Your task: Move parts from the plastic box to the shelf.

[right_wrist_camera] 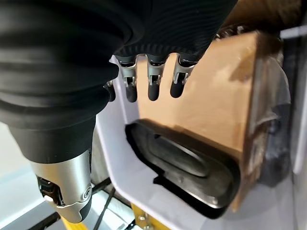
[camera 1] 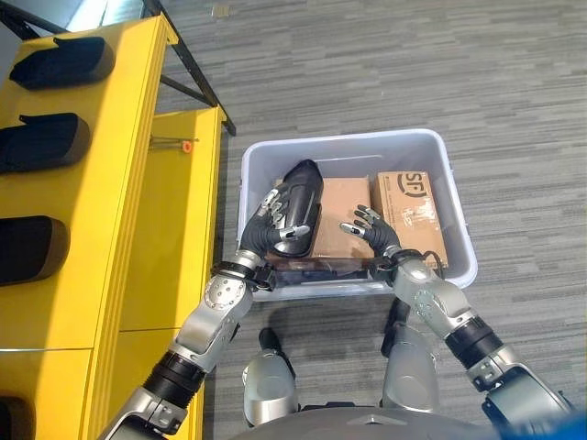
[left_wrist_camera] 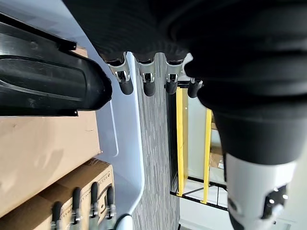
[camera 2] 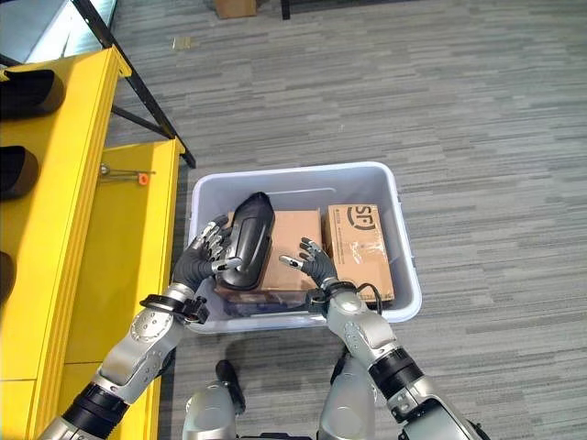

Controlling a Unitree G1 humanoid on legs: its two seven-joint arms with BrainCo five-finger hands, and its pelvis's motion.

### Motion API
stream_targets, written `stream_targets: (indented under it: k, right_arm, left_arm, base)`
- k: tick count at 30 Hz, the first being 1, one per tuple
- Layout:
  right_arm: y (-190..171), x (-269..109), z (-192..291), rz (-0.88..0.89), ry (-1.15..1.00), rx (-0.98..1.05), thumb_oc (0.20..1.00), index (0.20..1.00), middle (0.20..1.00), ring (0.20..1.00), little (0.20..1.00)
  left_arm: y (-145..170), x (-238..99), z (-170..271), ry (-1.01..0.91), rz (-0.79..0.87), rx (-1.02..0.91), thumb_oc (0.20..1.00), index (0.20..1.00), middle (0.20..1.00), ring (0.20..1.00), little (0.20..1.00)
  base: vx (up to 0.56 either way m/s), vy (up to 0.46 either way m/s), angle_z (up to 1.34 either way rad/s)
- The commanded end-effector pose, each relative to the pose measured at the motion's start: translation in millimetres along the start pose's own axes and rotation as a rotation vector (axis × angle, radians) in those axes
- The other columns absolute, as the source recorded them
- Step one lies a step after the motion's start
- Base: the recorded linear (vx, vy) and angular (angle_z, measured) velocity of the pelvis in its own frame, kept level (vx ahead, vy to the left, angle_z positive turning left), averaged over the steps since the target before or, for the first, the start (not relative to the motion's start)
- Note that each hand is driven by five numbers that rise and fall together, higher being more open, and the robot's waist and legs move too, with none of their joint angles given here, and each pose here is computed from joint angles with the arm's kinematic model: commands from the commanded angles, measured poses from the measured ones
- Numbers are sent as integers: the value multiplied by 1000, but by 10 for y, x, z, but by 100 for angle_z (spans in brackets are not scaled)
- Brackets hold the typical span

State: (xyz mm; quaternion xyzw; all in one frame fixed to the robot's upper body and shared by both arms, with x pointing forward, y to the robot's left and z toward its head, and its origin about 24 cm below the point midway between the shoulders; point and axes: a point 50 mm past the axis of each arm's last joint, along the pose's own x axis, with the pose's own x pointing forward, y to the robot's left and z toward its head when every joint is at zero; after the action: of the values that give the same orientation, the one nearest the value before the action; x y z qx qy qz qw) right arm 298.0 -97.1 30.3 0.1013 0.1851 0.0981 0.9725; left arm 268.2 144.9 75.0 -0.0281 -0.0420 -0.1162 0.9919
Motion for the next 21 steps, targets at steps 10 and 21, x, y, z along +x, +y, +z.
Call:
stream_targets:
  k: [10, 21]
  right_arm:
    - [307, 131, 301, -33, -79, 170, 1000, 1000, 1000, 1000, 1000]
    - [376, 206, 585, -100, -197, 171, 1000, 1000, 1000, 1000, 1000]
  left_arm:
    - [-33, 118, 811, -425, 76, 20, 1000, 1000, 1000, 1000, 1000]
    - [-201, 254, 1118, -557, 40, -3, 1000, 1000, 1000, 1000, 1000]
  base:
    - [-70, 69, 8]
    - [-61, 24, 6]
